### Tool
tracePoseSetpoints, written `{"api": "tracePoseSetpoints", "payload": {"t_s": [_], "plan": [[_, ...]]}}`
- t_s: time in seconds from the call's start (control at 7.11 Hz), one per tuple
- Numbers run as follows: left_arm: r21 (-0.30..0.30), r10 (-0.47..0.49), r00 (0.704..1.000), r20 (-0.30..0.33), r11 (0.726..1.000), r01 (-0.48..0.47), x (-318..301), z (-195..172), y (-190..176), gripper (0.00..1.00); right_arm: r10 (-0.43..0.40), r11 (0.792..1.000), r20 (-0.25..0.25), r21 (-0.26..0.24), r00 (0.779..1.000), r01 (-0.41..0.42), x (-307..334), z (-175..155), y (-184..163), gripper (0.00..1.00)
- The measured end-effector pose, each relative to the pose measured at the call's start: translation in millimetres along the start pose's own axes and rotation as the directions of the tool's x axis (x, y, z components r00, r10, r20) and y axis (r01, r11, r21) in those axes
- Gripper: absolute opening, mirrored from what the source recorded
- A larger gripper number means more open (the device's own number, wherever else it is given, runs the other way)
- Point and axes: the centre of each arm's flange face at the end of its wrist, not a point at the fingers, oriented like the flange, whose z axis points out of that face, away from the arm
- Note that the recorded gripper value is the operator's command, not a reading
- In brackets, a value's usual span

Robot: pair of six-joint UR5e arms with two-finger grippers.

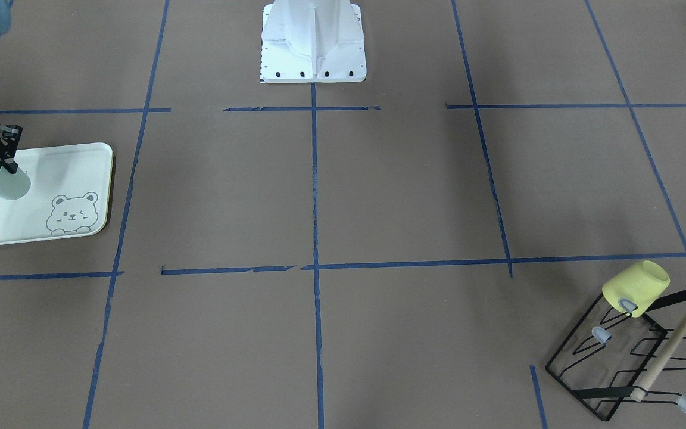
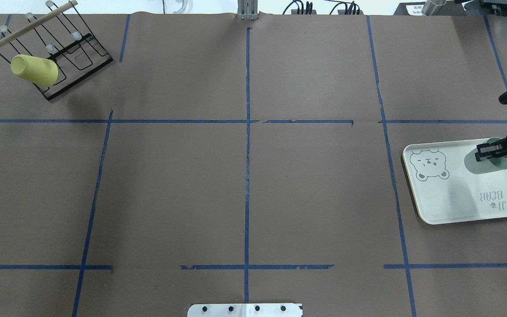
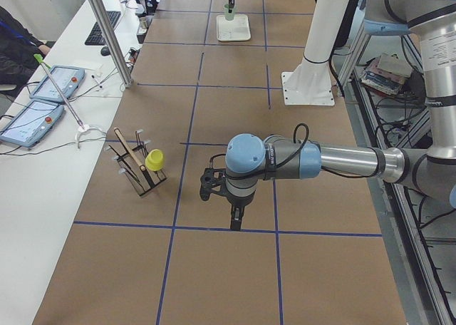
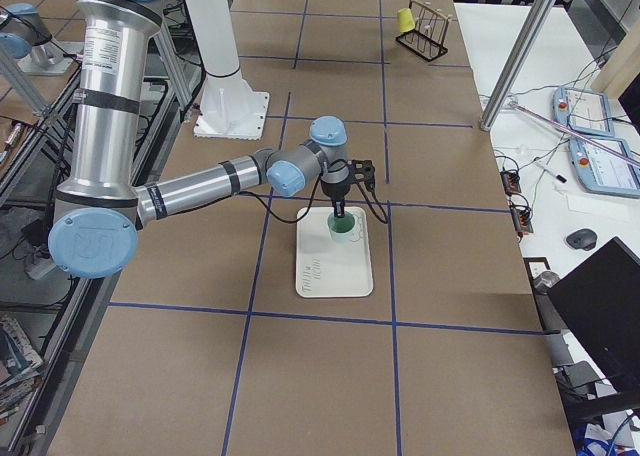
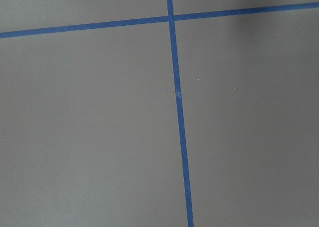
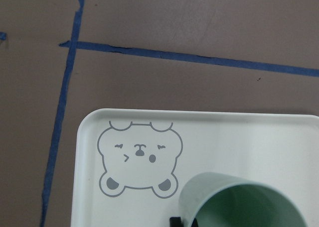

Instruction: Left arm grabs green cup and hands to right arm on tray

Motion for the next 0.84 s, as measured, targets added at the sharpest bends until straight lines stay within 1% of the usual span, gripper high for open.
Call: {"api": "tracePoseSetpoints", "payload": {"t_s": [0.14,0.28,0.42,0.7,0.84], "plan": [[0.0,0.0,1.0,0.0,1.0,0.0,-0.4,0.2,-0.1,1.0,-0.004,1.0,-0.014,-0.015,1.0,0.004,-3.7,11.5,6.6,0.11],[-0.001,0.0,1.0,0.0,1.0,0.0,-0.8,0.5,-0.4,1.0,-0.009,0.999,-0.024,-0.035,1.0,0.008,-5.3,23.1,11.2,0.34],[0.0,0.0,1.0,0.0,1.0,0.0,-1.0,0.7,-1.0,1.0,-0.012,0.999,-0.032,-0.054,0.999,0.01,-5.2,34.2,13.6,0.99],[-0.001,0.001,1.0,0.0,1.0,-0.001,-1.2,1.4,-1.7,1.0,-0.016,0.997,-0.038,-0.07,0.999,0.013,-7.6,48.7,10.2,1.0],[0.0,0.002,1.0,0.0,1.0,-0.002,-0.8,0.8,-2.4,1.0,-0.019,0.998,-0.033,-0.068,0.999,0.016,-10.3,48.1,8.2,1.0]]}}
